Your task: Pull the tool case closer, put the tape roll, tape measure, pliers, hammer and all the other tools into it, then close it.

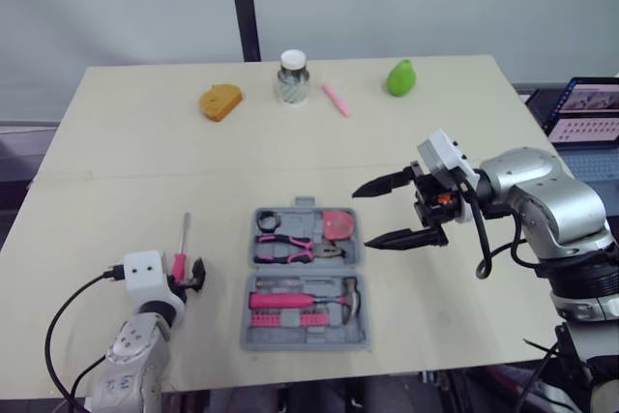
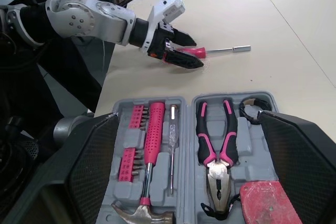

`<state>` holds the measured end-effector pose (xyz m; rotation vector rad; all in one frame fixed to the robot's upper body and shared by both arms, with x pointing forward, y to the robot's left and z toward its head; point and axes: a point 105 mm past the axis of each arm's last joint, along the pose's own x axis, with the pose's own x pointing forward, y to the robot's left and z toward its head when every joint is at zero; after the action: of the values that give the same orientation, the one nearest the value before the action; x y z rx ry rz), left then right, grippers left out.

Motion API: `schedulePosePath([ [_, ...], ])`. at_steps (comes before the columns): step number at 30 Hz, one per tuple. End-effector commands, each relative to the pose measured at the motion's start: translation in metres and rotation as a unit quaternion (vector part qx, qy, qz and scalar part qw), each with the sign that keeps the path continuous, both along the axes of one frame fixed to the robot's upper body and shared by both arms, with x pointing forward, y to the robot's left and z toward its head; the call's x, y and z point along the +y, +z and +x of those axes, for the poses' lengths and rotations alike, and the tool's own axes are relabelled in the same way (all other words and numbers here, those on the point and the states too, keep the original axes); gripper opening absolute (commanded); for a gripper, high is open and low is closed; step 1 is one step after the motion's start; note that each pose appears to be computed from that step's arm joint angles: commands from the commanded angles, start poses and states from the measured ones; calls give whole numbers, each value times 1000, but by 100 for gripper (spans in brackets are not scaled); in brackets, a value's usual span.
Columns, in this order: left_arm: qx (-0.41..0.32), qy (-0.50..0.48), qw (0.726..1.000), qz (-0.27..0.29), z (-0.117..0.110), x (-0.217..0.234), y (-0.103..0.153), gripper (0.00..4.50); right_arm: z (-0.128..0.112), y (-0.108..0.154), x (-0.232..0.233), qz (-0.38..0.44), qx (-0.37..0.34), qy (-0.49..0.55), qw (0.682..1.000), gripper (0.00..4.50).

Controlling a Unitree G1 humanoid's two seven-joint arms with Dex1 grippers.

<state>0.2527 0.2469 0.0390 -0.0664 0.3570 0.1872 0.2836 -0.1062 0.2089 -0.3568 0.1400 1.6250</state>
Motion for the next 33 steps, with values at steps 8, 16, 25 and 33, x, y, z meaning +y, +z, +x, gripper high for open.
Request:
schedulePosePath([
  [8, 16, -14, 1000, 13, 4, -3, 7, 444, -3, 10, -1, 11, -19, -2, 1000, 450],
  [16, 20, -19, 1000, 12, 5, -6, 6, 365, -2, 8, -4, 12, -17, -8, 1000, 450],
  [25, 25, -20, 999, 22, 7, -3, 6, 65, -2, 6, -6, 13, -15, -12, 1000, 450],
  [33, 18, -41, 999, 24, 10, -6, 8, 65, -4, 6, -10, 16, -13, -12, 1000, 450],
])
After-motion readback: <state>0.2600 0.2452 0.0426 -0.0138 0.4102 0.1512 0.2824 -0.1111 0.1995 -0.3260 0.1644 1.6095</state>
